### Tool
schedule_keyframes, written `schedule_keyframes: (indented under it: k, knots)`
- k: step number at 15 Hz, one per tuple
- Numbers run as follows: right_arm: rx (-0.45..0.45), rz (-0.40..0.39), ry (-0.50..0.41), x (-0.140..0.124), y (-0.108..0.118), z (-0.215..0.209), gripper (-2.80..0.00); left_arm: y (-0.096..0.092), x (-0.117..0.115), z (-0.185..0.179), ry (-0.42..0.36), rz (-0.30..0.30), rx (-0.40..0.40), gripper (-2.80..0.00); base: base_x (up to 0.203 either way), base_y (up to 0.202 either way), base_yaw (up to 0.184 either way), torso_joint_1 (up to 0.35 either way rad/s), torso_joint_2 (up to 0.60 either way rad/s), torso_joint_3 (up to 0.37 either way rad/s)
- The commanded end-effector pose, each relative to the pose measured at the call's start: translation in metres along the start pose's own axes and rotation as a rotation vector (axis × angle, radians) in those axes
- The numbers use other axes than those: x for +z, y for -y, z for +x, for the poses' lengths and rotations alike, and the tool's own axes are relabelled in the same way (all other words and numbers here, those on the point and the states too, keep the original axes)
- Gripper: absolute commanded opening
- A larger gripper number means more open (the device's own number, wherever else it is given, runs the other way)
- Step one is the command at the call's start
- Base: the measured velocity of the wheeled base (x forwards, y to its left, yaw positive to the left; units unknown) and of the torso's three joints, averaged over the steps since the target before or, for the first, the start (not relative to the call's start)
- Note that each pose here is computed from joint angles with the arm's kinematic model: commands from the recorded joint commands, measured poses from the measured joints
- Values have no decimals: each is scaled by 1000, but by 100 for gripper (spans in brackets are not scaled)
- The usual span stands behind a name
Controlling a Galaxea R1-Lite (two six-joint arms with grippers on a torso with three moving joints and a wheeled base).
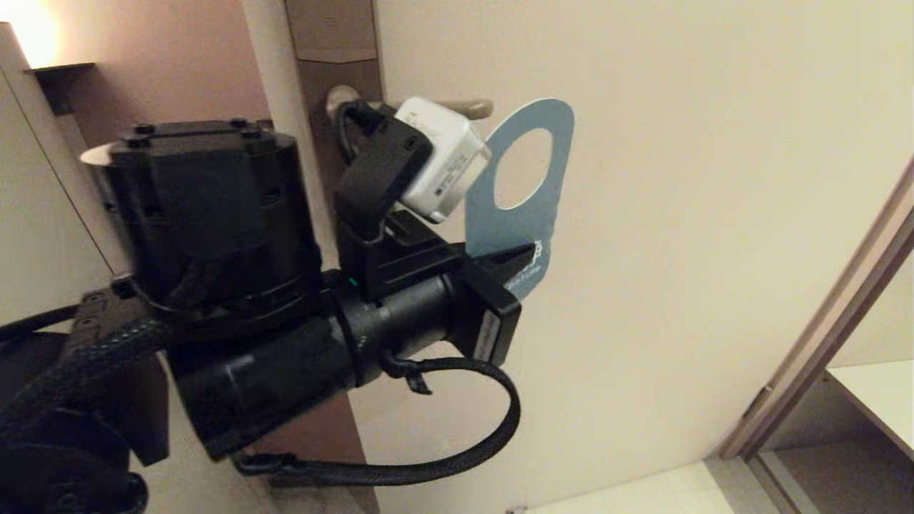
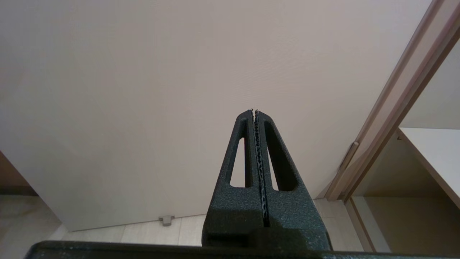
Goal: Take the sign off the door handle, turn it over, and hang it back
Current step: Hand it to the other hand
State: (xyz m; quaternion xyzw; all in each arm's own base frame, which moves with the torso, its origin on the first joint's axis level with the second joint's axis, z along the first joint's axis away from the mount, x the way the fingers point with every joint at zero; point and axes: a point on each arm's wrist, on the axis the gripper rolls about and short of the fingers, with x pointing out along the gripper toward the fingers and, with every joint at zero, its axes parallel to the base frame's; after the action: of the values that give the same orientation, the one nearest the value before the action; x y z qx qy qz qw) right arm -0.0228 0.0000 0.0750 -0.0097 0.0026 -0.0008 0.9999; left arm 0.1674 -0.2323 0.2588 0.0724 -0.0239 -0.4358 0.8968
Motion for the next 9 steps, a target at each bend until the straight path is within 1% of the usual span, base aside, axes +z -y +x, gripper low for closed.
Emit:
schedule_keyframes:
  k: [1,3,5,7,9]
  knots:
    - [0,-1,1,0,0,0,-280,-6,7,-21,42,-11,-41,-280,0,0,0,0,0,0]
    - [0,-1,1,0,0,0,-280,-11,3,-36,48,-54,-149,-280,0,0,0,0,0,0]
    - [0,-1,1,0,0,0,-280,-17,-4,-43,35,-82,-193,-280,0,0,0,0,0,0]
    - [0,-1,1,0,0,0,-280,-25,-8,-45,26,-124,-236,-280,0,0,0,0,0,0]
    - [0,-1,1,0,0,0,-280,-39,-13,-47,19,-137,-290,-280,0,0,0,0,0,0]
